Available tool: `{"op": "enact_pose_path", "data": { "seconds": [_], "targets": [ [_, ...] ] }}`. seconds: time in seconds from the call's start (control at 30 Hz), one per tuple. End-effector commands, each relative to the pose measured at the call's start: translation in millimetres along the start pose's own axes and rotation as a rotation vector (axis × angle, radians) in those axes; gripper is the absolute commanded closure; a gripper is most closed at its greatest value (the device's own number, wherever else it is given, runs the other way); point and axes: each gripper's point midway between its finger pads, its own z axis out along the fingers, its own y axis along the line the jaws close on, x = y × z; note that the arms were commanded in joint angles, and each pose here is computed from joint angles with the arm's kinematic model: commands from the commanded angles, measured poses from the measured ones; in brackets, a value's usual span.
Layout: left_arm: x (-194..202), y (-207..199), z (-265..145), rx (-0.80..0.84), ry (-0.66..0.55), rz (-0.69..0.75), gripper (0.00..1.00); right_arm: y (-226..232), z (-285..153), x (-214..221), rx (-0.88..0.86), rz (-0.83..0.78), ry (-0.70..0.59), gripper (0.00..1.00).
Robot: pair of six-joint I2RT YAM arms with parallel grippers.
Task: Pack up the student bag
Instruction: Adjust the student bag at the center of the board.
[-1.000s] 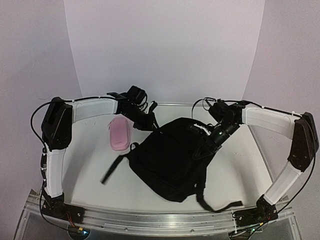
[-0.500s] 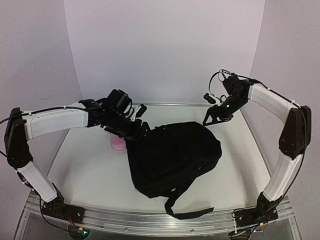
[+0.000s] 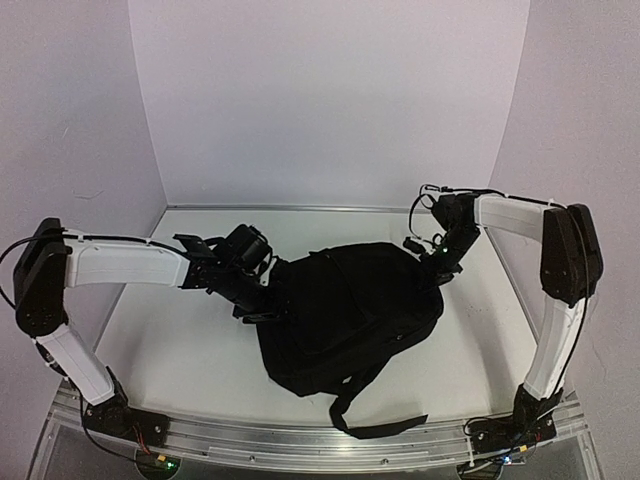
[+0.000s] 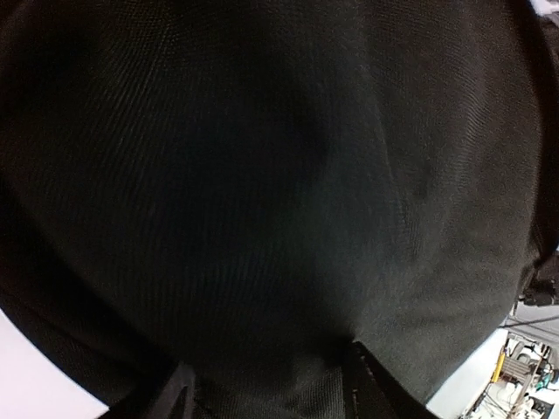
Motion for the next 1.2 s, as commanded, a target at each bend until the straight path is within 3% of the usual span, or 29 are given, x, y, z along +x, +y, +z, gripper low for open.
{"op": "enact_pose_path", "data": {
  "seconds": [0.0,0.13,0.27,0.4,0.5,0.6,0.73,0.83,0.97,1.03,1.17],
  "targets": [
    [-53,-18,26,0.028,-0.071,0.056,0.53,4,-18,35,-0.005,0.002,0.012,0.94],
    [-113,-15,42,0.139,-0.101,0.023,0.64,15,-23,59,-0.044,-0.013,0.014,1.00],
    [-184,-10,37,0.181,-0.170,0.056,0.65,54,-26,79,-0.225,-0.039,0.007,0.98],
    [-236,-5,24,0.194,-0.213,0.098,0.54,95,-22,80,-0.346,-0.094,0.015,0.88],
    [-253,-7,-9,0.183,-0.284,0.144,0.44,134,-23,75,-0.422,-0.165,0.027,0.73],
    [-240,-17,-42,0.172,-0.304,0.194,0.40,155,-26,67,-0.453,-0.215,0.025,0.62],
    [-172,-46,-61,0.193,-0.261,0.318,0.35,155,-35,53,-0.437,-0.213,0.003,0.58],
    [-120,-55,-55,0.158,-0.179,0.327,0.34,139,-50,48,-0.307,-0.251,-0.049,0.46],
    [-68,-45,-41,0.211,-0.120,0.203,0.33,94,-66,51,-0.057,-0.269,-0.089,0.31],
    [-48,-38,-31,0.227,-0.101,0.166,0.32,56,-76,49,0.027,-0.190,-0.103,0.21],
    [-27,-30,1,0.203,-0.038,0.140,0.28,-14,-73,50,0.079,-0.008,-0.055,0.18]
  ]
}}
